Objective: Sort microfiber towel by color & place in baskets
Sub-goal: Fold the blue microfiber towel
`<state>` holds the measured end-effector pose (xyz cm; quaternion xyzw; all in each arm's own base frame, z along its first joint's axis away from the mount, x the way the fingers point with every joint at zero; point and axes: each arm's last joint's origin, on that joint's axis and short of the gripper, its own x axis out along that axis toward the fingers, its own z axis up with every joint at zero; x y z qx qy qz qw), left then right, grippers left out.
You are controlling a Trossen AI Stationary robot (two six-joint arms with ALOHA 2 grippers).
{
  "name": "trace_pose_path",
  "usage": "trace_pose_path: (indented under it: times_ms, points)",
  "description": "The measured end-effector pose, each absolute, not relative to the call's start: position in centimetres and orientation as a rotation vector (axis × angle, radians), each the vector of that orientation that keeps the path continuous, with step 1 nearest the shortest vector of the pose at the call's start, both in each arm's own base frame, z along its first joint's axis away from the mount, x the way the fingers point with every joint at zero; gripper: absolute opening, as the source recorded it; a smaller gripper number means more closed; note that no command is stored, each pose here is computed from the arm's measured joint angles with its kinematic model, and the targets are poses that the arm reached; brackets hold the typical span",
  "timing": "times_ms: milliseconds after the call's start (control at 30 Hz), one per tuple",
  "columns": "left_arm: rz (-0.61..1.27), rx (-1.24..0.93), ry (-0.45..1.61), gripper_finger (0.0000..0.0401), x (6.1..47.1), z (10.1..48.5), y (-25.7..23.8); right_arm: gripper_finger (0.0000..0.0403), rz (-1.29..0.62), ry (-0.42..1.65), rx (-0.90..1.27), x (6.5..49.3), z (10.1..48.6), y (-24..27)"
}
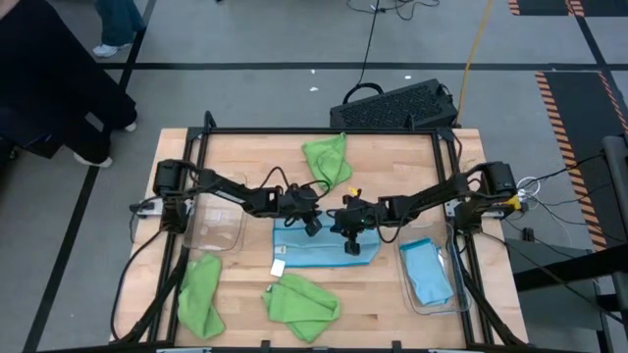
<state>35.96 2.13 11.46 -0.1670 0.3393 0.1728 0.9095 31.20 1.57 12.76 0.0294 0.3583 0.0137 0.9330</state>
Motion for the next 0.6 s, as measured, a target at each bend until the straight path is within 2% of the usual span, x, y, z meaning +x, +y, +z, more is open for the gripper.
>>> trace_pose_path:
  times_ms: [167,300,433,600]
  points:
    - [0.337,-0.332,0.732,0.0115,36.0,10.6,2.1,0.0001,-0.106,0.713,0.022,31.7,11.9,1.3]
    - [0.335,-0.327,0.732,0.0115,36.1,10.5,2.1,0.0001,-0.143,0.731,0.014,31.9,10.6,0.8]
    - [0.327,-0.303,0.742,0.0115,36.0,10.5,2.1,0.0001,-0.093,0.736,0.045,32.2,9.6,0.8]
    - [0.326,-0.300,0.752,0.0115,35.9,10.4,2.1,0.0001,0.084,0.732,0.090,32.2,9.7,2.3]
